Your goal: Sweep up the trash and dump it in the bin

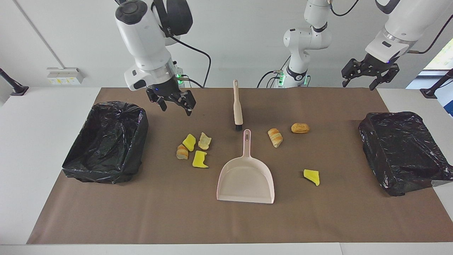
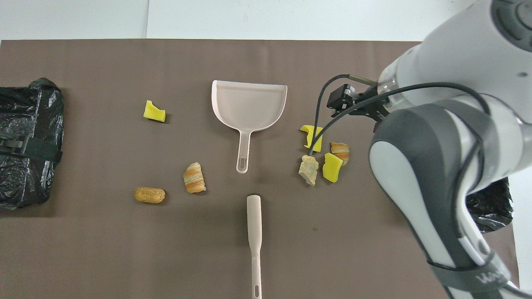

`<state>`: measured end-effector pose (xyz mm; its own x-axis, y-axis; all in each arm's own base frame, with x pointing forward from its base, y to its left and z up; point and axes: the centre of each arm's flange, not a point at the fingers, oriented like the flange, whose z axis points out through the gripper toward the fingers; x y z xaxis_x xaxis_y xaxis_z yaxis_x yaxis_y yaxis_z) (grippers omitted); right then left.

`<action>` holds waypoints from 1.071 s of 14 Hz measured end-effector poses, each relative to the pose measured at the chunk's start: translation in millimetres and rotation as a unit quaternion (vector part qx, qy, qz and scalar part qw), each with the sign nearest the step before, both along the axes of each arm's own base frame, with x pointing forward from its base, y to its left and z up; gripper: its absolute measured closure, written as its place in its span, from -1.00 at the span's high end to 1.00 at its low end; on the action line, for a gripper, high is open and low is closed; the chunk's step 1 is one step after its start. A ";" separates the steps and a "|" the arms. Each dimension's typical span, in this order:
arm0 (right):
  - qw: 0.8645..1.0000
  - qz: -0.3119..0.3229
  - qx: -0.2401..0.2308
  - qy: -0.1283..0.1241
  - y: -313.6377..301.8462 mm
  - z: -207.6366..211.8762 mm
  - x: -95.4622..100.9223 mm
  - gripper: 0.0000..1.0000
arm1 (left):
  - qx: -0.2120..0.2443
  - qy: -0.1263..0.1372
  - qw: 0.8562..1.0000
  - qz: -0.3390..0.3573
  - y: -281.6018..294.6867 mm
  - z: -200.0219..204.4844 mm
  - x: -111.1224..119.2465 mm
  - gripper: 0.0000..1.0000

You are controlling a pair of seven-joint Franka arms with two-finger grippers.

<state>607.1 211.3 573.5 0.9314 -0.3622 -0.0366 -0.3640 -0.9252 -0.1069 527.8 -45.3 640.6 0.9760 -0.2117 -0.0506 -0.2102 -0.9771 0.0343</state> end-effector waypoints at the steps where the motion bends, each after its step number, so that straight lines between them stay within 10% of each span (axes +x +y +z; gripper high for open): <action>1: 1.000 -0.017 0.002 -0.002 24.8 -13.1 3.6 1.00 | 0.000 -0.003 1.000 -0.004 -10.7 -10.7 -0.6 1.00; 11: 0.994 0.105 -0.028 0.019 192.4 -162.4 -20.4 1.00 | -0.010 -0.056 0.998 -0.024 -121.0 -206.4 -33.7 1.00; 15: 0.984 0.176 -0.033 0.025 195.8 -182.1 -20.2 1.00 | -0.004 -0.035 0.999 -0.026 -128.3 -245.5 -47.7 1.00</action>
<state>586.9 407.2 391.5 0.9972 -0.0208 -0.0723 -0.0232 -0.9992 -0.0323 480.1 -173.6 395.1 0.9646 -0.2629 0.0196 -0.2633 -0.9644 0.0251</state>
